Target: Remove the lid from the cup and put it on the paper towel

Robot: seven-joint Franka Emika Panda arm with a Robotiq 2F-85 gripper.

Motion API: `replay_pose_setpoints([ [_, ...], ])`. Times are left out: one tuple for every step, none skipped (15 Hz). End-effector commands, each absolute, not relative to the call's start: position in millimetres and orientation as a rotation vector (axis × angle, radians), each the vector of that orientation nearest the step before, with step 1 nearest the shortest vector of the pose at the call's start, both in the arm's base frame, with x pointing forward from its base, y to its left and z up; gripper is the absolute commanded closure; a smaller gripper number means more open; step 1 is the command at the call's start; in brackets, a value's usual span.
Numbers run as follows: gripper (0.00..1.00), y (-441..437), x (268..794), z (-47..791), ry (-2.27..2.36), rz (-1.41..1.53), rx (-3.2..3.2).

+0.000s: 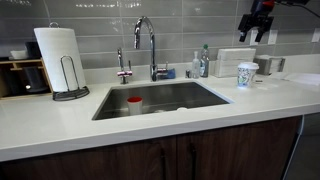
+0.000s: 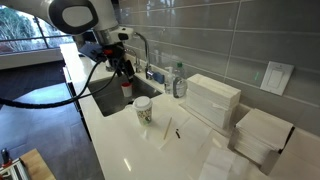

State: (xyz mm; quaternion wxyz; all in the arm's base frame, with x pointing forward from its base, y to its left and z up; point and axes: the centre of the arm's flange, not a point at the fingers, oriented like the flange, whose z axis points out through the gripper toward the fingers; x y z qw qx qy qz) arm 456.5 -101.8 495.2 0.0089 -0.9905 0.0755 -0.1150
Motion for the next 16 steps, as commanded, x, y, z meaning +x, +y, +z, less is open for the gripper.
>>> replay_pose_setpoints([
  [0.00,-110,456,489,0.239,-0.403,-3.126],
  [0.00,-115,456,486,0.237,-0.413,-3.134],
  [0.00,-120,456,484,0.251,-0.415,-3.140],
  [0.00,-127,456,482,0.260,-0.415,-3.140],
  [0.00,-132,455,478,0.265,-0.411,-3.134],
  [0.00,-137,454,476,0.269,-0.395,-3.128],
  [0.00,-141,452,472,0.272,-0.360,-3.127],
  [0.00,-144,450,468,0.262,-0.353,-3.119],
  [0.00,-148,449,464,0.244,-0.337,-3.117],
  [0.00,-152,448,459,0.227,-0.335,-3.114],
  [0.00,-155,450,455,0.218,-0.337,-3.109],
  [0.00,-157,449,452,0.205,-0.315,-3.102],
  [0.00,-159,449,448,0.189,-0.307,-3.093],
  [0.00,-160,448,444,0.180,-0.295,-3.086],
  [0.00,-159,448,440,0.178,-0.276,-3.082],
  [0.00,-159,447,436,0.166,-0.259,-3.077],
])
